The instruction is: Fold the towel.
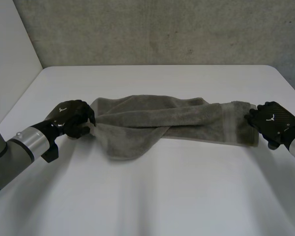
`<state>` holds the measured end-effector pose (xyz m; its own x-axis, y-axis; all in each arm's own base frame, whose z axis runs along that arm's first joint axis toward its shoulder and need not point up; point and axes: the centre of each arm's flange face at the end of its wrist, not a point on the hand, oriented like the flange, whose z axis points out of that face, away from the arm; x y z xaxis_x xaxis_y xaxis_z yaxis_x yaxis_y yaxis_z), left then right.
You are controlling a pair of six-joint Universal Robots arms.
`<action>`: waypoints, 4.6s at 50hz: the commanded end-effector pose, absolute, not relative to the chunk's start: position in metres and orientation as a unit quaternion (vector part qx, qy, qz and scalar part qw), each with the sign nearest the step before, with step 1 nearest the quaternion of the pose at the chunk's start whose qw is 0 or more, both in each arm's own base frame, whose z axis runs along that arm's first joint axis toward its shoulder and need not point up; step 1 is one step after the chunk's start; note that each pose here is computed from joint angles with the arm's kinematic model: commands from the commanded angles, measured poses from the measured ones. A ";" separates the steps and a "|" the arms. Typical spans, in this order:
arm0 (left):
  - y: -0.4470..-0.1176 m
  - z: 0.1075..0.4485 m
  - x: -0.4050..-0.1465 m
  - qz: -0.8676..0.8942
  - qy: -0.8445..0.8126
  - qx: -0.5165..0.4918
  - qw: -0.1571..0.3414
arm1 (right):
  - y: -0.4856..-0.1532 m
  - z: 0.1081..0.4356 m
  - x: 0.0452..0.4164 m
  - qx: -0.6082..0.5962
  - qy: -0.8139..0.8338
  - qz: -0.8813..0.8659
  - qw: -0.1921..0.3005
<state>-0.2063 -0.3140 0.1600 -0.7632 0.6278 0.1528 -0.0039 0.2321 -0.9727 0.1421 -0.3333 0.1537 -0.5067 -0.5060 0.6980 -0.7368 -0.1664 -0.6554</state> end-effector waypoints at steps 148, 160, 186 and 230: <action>-0.310 0.159 -0.206 0.564 -0.749 -0.177 0.299 | -0.382 0.110 0.159 0.423 -0.683 0.596 0.022; -0.310 0.159 -0.205 0.563 -0.749 -0.177 0.300 | -0.386 0.106 0.159 0.421 -0.689 0.589 0.018; -0.309 0.159 -0.206 0.564 -0.749 -0.178 0.300 | -0.393 0.132 0.164 0.371 -0.708 0.599 -0.035; -0.368 0.281 -0.172 0.631 -0.681 -0.045 0.370 | -0.359 0.306 0.219 0.337 -0.722 0.601 -0.061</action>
